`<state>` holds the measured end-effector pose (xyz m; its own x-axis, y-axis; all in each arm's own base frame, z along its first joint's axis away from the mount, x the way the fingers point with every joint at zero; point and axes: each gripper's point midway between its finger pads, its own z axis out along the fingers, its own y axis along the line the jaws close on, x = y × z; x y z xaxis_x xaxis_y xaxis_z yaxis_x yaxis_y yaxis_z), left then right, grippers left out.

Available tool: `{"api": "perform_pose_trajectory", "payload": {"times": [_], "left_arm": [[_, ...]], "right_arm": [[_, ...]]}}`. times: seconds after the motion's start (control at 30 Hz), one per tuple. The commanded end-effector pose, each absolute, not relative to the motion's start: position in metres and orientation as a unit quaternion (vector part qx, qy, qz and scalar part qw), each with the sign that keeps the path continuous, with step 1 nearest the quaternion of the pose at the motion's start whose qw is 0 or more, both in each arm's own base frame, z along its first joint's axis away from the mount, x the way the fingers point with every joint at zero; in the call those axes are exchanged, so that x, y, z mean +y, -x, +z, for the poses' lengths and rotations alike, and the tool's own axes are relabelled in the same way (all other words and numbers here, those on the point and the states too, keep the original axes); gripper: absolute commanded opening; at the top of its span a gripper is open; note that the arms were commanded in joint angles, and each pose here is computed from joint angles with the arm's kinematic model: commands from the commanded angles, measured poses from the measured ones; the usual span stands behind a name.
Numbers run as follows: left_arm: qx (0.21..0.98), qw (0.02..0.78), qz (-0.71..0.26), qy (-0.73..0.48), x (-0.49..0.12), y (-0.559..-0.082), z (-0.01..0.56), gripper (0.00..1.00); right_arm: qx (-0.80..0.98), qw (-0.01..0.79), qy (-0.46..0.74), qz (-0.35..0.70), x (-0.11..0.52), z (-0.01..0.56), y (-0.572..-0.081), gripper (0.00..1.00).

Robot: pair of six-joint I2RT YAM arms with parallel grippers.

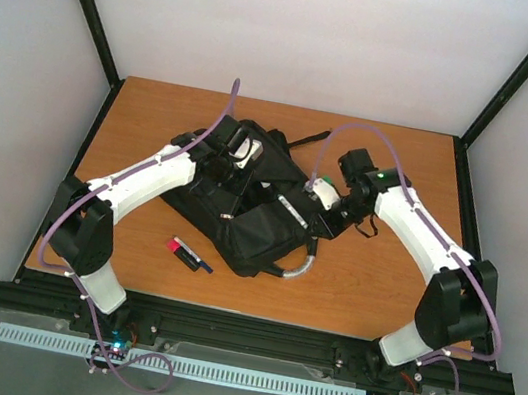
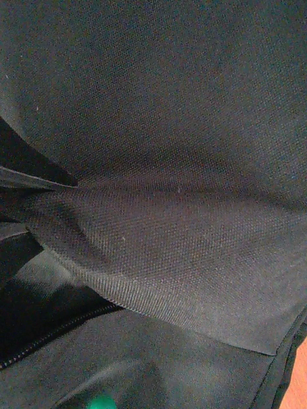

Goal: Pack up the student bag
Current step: Pick up the stationery from the center of the board, then place the stationery in the student bag.

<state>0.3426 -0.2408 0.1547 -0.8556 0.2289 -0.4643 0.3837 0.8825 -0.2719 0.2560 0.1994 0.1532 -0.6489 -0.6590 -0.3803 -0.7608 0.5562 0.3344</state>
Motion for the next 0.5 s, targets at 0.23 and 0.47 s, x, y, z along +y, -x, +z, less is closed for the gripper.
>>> {"api": "perform_pose_trajectory", "payload": {"times": [0.23, 0.47], "left_arm": [[0.93, 0.24, -0.222, -0.167, -0.255, -0.347, 0.185, 0.08], [0.926, 0.235, -0.238, -0.173, -0.26, -0.345, 0.186, 0.08]], "right_arm": [[0.889, 0.058, 0.392, 0.23, 0.225, 0.129, -0.279, 0.13], [0.904, 0.064, 0.372, 0.202, 0.229, 0.125, -0.306, 0.13]]}}
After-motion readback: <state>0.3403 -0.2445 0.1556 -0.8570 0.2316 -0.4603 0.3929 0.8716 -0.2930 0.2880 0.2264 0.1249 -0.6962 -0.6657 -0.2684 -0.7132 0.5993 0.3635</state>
